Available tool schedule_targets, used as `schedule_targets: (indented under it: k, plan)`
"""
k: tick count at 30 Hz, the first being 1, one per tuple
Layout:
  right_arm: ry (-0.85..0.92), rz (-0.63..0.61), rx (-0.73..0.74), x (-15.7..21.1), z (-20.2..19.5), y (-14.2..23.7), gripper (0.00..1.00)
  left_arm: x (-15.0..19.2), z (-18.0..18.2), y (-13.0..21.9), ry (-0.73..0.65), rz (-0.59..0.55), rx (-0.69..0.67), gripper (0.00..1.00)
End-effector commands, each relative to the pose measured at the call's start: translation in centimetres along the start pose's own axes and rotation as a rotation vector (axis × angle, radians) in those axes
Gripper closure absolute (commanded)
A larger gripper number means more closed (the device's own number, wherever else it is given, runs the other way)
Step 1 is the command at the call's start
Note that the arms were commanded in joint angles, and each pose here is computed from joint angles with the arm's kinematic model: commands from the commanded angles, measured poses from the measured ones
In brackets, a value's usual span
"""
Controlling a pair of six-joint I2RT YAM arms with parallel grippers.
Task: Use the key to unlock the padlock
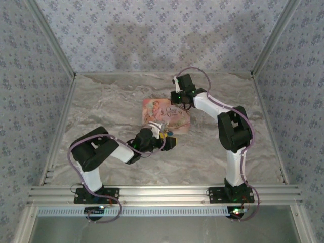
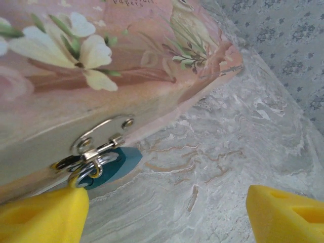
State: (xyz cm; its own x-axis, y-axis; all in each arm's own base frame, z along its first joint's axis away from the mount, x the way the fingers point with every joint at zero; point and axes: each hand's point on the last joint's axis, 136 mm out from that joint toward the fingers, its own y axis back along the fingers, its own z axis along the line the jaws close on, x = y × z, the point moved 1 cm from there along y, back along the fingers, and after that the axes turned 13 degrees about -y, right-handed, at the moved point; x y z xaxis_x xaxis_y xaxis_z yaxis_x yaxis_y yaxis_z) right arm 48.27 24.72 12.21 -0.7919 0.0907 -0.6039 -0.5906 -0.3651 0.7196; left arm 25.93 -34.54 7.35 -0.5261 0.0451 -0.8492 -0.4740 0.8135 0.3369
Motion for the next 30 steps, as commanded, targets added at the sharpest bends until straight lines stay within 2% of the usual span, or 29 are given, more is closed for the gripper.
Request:
schedule_targets:
  k: [1,3,6,18,30]
  plan:
    - [0.007,0.126,0.042,3.8,-1.3,-0.4,1.00,-3.4,-1.9,0.1,-0.026,-0.143,0.099,0.24]
    - [0.006,0.125,0.042,3.8,-1.3,-0.4,1.00,-3.4,-1.8,0.0,-0.023,-0.140,0.093,0.24]
    - [0.005,0.126,0.041,3.9,-1.3,-0.3,1.00,-3.3,-1.2,0.0,-0.011,-0.147,0.052,0.17]
    - [0.006,0.128,0.040,4.1,-1.2,-0.3,1.00,-2.4,-0.9,-1.1,0.021,-0.165,0.035,0.14]
    - [0.012,0.125,0.041,3.9,-1.2,-0.3,1.00,0.5,2.6,1.4,0.091,-0.116,-0.138,0.16]
